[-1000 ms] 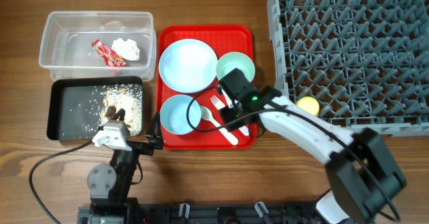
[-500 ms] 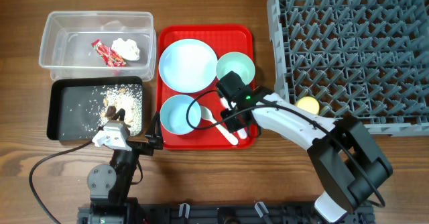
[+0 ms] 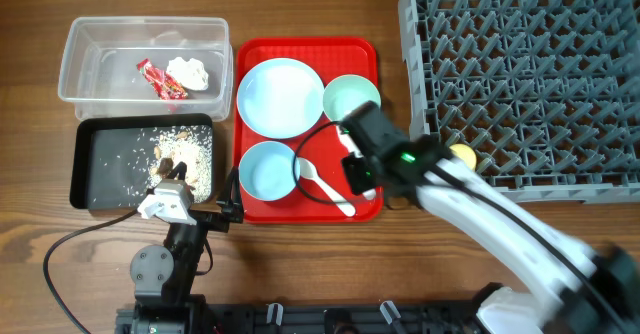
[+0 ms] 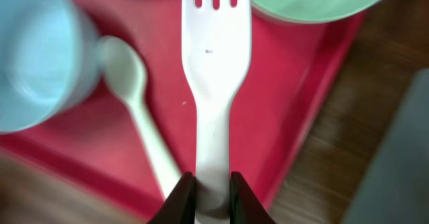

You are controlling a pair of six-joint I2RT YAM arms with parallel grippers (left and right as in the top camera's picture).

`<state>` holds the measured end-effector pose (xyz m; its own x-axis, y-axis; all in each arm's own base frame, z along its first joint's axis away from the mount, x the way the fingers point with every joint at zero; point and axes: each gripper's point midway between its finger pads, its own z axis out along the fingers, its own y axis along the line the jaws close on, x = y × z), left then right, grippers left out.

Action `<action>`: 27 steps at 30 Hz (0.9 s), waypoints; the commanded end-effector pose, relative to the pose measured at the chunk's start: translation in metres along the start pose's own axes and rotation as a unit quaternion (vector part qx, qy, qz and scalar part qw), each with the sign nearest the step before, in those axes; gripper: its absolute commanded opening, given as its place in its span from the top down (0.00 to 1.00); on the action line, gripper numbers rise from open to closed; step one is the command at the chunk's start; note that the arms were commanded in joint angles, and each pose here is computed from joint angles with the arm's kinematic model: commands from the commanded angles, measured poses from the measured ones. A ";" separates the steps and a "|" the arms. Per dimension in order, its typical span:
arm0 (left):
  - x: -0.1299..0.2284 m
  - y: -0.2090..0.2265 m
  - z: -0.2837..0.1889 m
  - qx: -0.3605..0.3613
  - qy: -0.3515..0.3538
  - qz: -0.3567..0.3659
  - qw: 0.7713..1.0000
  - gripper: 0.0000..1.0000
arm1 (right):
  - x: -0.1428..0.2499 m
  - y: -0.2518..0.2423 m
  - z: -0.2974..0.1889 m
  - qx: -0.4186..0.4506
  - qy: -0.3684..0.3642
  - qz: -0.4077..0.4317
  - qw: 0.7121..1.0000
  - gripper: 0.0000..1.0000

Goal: Sort waste into correct bins and load items into the dishwasher rack
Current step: 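Carry the white fork into the dishwasher rack and release, then reach the right gripper to the white spoon and grasp it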

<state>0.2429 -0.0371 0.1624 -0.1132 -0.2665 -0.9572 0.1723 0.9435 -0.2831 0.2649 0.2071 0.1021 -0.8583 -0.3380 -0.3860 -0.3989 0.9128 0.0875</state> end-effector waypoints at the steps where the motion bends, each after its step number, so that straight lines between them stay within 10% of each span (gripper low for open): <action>1: 0.001 0.001 0.000 0.001 -0.002 0.010 1.000 0.00 | -0.011 -0.004 -0.049 -0.009 -0.065 0.014 0.998 0.91; 9: 0.001 0.001 0.000 0.001 -0.002 0.010 1.000 0.00 | -0.037 -0.118 -0.096 0.155 -0.164 0.128 0.966 0.83; 21: 0.001 0.001 0.000 0.001 -0.002 0.010 1.000 0.00 | -0.052 -0.189 -0.015 0.169 -0.100 0.126 0.972 0.80; 27: 0.001 0.001 0.000 0.001 -0.002 0.010 1.000 0.00 | -0.063 -0.157 -0.036 0.137 -0.109 0.105 0.979 0.40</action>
<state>0.2429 -0.0371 0.1624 -0.1132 -0.2665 -0.9572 0.1723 0.9435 -0.2831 0.3682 0.0516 0.1130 -0.8479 -0.0821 -0.5238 -0.0292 0.9937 -0.1084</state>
